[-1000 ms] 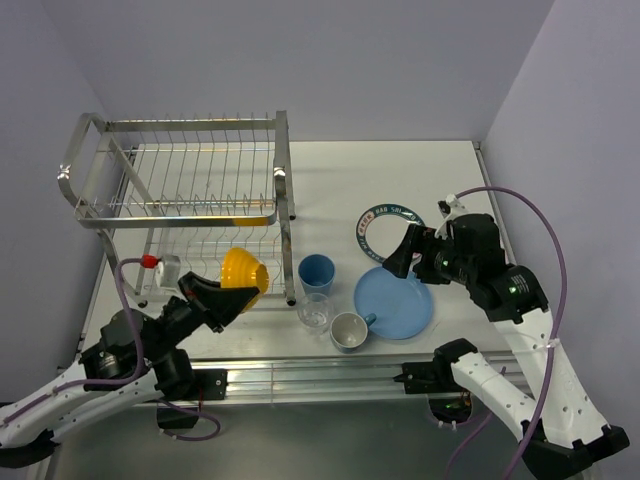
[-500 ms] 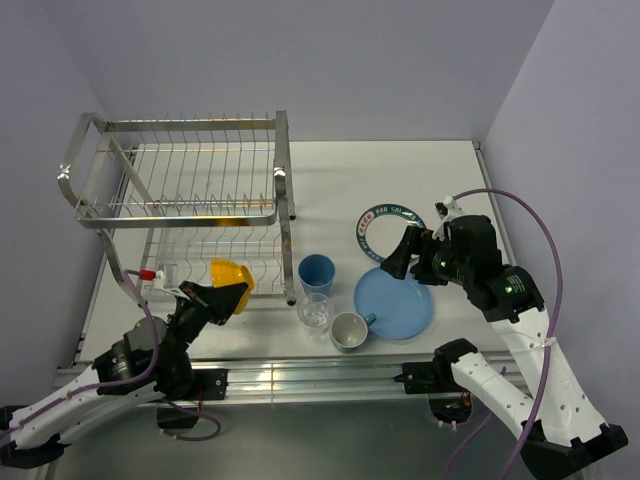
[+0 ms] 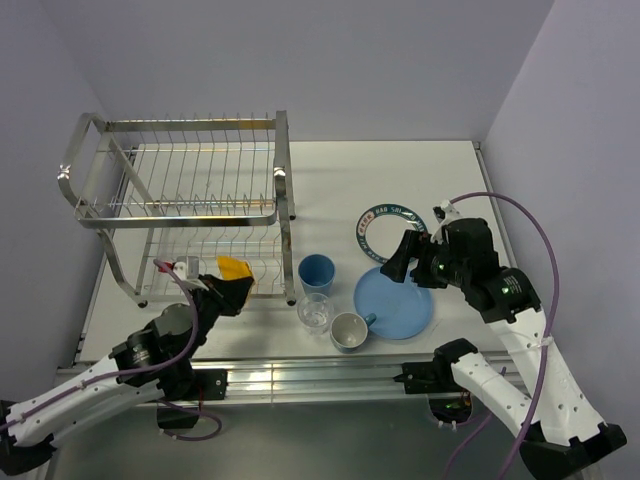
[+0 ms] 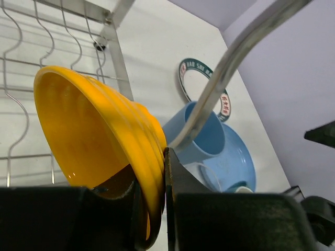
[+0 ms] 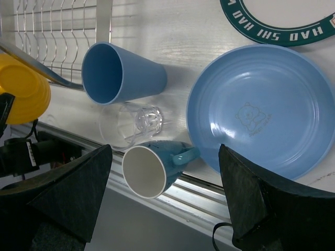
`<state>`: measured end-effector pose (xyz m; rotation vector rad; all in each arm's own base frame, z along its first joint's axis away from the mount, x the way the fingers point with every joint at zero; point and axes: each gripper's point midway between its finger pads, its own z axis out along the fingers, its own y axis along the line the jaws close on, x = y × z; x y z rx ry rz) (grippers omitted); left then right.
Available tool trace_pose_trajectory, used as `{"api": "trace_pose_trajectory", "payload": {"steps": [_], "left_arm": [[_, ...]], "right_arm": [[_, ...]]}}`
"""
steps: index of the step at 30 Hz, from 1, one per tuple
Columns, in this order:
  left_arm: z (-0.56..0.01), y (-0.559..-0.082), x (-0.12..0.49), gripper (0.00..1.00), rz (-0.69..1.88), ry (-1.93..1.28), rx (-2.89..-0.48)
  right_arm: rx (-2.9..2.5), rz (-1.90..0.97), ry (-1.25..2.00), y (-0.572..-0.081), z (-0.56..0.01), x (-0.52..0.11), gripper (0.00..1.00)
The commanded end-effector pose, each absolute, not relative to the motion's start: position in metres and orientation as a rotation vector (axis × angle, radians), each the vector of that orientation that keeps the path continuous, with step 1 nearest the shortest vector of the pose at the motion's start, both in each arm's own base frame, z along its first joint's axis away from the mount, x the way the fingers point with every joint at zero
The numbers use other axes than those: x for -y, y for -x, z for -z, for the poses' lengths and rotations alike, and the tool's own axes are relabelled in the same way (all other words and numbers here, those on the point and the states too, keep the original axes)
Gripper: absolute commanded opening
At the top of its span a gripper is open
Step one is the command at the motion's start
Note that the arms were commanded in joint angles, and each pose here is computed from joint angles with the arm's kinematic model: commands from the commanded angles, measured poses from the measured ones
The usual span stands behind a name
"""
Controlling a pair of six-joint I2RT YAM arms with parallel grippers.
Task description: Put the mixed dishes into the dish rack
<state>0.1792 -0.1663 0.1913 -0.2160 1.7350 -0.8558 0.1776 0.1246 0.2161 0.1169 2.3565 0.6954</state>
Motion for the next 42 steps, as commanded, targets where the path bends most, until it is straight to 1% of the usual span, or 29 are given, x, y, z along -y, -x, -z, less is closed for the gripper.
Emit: {"api": "trace_pose_trajectory", "payload": {"steps": [1, 3, 4, 5, 11, 12, 15, 17, 18, 19, 21, 24, 28, 30, 31, 33, 35, 36, 41, 42], "left_arm": [[-0.241, -0.191, 0.165, 0.0, 0.899, 0.222, -1.609], [-0.236, -0.2, 0.161, 0.0, 0.879, 0.235, -1.61], [-0.236, -0.2, 0.167, 0.0, 0.913, 0.209, -1.61], [-0.228, -0.208, 0.16, 0.0, 0.881, 0.232, -1.617], [-0.222, -0.223, 0.158, 0.0, 0.941, 0.202, -1.616], [-0.228, -0.229, 0.151, 0.0, 0.941, 0.218, -1.581], [-0.234, -0.231, 0.153, 0.0, 0.997, 0.188, -1.541], [-0.228, -0.23, 0.159, 0.0, 1.044, 0.152, -1.549], [-0.238, -0.23, 0.159, 0.0, 1.073, 0.145, -1.497], [-0.229, -0.231, 0.16, 0.0, 1.089, 0.141, -1.505], [-0.233, -0.231, 0.162, 0.0, 1.127, 0.126, -1.464], [-0.223, -0.234, 0.16, 0.0, 1.153, 0.129, -1.459], [-0.212, -0.243, 0.153, 0.0, 1.151, 0.155, -1.46], [-0.219, -0.247, 0.149, 0.0, 1.159, 0.145, -1.427], [-0.214, -0.247, 0.153, 0.0, 1.18, 0.125, -1.45], [-0.225, -0.249, 0.149, 0.0, 1.196, 0.109, -1.4], [-0.223, -0.251, 0.151, 0.0, 1.22, 0.095, -1.413], [-0.231, -0.251, 0.148, 0.0, 1.224, 0.084, -1.378], [-0.23, -0.262, 0.151, 0.0, 1.269, 0.04, -1.398], [-0.239, -0.262, 0.152, 0.0, 1.291, 0.022, -1.36]], "right_arm": [[-2.311, -0.673, -0.1, -0.182, -0.221, -0.121, 0.89], [-2.315, -0.666, -0.099, -0.182, -0.219, -0.12, 0.9], [-2.316, -0.669, -0.096, -0.181, -0.218, -0.12, 0.89], [-2.313, -0.671, -0.094, -0.181, -0.219, -0.121, 0.89], [-2.317, -0.66, -0.092, -0.18, -0.215, -0.119, 0.89], [-2.324, -0.652, -0.094, -0.18, -0.213, -0.118, 0.9], [-2.328, -0.635, -0.089, -0.18, -0.21, -0.116, 0.89], [-2.33, -0.629, -0.086, -0.181, -0.208, -0.116, 0.89], [-2.333, -0.628, -0.086, -0.181, -0.207, -0.116, 0.89], [-2.334, -0.631, -0.085, -0.18, -0.206, -0.116, 0.89], [-2.333, -0.639, -0.083, -0.181, -0.206, -0.117, 0.89], [-2.33, -0.659, -0.077, -0.18, -0.207, -0.12, 0.89], [-2.328, -0.666, -0.076, -0.179, -0.209, -0.12, 0.89], [-2.33, -0.659, -0.071, -0.179, -0.208, -0.12, 0.89], [-2.331, -0.655, -0.073, -0.179, -0.208, -0.119, 0.89], [-2.329, -0.655, -0.071, -0.179, -0.208, -0.119, 0.89], [-2.33, -0.659, -0.071, -0.179, -0.208, -0.12, 0.89], [-2.33, -0.659, -0.071, -0.179, -0.208, -0.12, 0.89], [-2.326, -0.659, -0.068, -0.179, -0.211, -0.12, 0.9], [-2.327, -0.661, -0.069, -0.18, -0.211, -0.12, 0.89]]}}
